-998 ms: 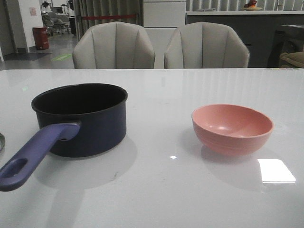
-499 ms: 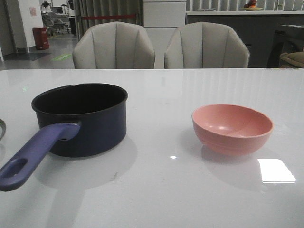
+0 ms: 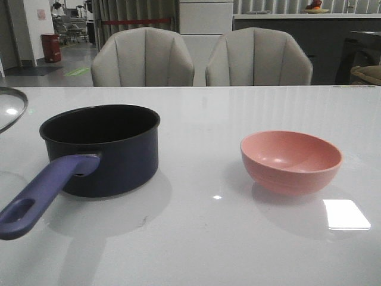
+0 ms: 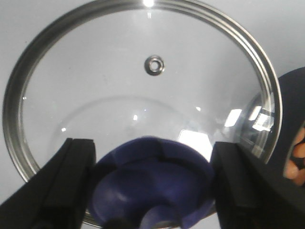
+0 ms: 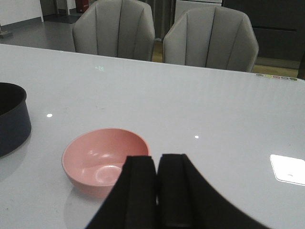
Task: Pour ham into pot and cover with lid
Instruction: 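Lift the glass lid and lower it onto the pot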
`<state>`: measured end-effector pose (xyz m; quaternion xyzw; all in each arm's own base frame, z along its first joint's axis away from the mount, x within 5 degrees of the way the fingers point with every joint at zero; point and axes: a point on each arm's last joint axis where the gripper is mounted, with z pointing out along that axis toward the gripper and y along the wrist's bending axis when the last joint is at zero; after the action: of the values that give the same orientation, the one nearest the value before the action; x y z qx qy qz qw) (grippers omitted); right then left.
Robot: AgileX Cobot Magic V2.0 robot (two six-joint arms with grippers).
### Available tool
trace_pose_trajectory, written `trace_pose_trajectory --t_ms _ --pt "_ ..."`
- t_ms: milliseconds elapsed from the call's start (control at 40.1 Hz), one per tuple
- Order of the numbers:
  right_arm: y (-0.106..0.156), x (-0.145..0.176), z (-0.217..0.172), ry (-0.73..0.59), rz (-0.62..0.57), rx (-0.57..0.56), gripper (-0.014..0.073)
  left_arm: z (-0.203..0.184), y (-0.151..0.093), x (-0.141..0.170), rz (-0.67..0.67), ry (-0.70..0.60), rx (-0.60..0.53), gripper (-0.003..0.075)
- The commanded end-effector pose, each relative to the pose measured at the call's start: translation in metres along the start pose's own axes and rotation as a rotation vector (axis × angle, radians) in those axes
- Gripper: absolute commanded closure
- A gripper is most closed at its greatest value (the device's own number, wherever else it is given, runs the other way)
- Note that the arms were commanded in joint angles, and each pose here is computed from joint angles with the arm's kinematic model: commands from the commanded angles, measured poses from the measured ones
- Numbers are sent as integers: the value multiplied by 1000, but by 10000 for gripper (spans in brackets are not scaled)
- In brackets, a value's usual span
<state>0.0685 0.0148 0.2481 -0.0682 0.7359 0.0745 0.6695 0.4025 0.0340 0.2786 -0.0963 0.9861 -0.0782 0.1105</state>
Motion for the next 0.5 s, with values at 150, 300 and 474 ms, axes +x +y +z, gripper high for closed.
trace_pose_trajectory --t_ms 150,300,474 --pt "-1 -16 -1 -102 -10 16 449 -60 -55 3 148 -147 87 426" --pt "-1 -16 -1 -102 -10 16 449 -67 -99 11 260 -168 125 428" --pt "-1 -16 -1 -102 -10 16 449 -61 -143 28 439 -154 122 429"
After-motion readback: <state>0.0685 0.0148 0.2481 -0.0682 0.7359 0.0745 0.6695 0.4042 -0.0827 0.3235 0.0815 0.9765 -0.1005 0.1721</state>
